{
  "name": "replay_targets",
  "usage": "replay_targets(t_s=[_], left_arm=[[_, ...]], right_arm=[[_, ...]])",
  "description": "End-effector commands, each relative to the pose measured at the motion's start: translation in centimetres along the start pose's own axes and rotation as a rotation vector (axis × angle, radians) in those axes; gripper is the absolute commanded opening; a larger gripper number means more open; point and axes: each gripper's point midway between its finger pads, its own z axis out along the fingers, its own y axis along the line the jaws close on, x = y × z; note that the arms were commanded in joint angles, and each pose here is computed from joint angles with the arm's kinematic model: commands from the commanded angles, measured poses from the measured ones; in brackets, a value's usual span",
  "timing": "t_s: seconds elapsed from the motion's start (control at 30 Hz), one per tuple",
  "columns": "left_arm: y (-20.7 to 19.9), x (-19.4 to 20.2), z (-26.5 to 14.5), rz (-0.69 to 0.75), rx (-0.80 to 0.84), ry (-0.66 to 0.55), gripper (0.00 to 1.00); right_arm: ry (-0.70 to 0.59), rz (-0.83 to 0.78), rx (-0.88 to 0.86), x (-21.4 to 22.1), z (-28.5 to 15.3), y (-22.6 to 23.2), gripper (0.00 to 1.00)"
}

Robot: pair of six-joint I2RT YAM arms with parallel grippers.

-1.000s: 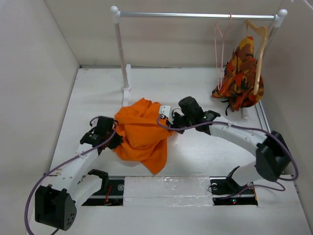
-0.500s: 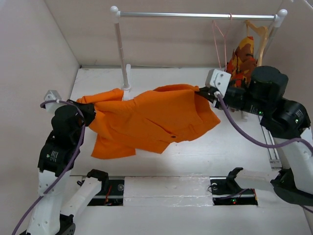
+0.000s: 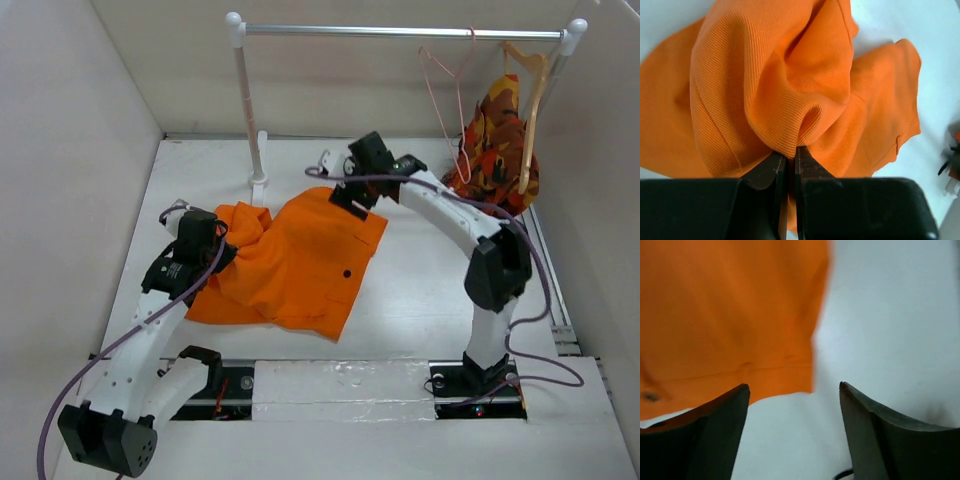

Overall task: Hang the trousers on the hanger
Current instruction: Flatten out the trousers at the center of the board.

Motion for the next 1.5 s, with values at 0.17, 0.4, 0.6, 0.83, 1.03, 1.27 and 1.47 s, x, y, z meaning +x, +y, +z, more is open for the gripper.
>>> replay_targets(t_s=[0.17,0.4,0.6,0.83,1.03,1.27,1.47], left_arm=[[-1.6,1.0,2.2,-0.018,0.077,0.028,0.0],[-1.9,0.4,3.9,0.029,0.04,0.01,0.0],[-2.4,-0.5,4.3,0.045,0.041,-0.013,0.0],[-1.8,-0.5,4.1,0.063,0.03,-0.02,0.0],[-4.3,0.0,2.8,0.145,0.133,0.002,0.0],[-8.4,4.2,2.4,0.209,0.332,0.266,0.33],[-8.0,1.9,1.7,0.207,0.273,0.175,0.86]], right_arm=[[-0.344,0.132,-0.285,2.8,-8.6,20.4,0.0],[-0.354,-0.096,-0.51,3.5,-8.0,31.9,0.78],[-0.226,-0.144,-0.385,3.5,-3.4,31.9,0.81],[-0.003,-0.128,-0.248,7.2,1.6,30.9,0.51],[0.096,0.041,0.012,10.4,-4.4,23.2,0.0],[0.157,0.395,0.396,18.6,-16.3,10.2,0.0],[-0.023,0.622,0.552,20.7,-20.7,5.7,0.0]])
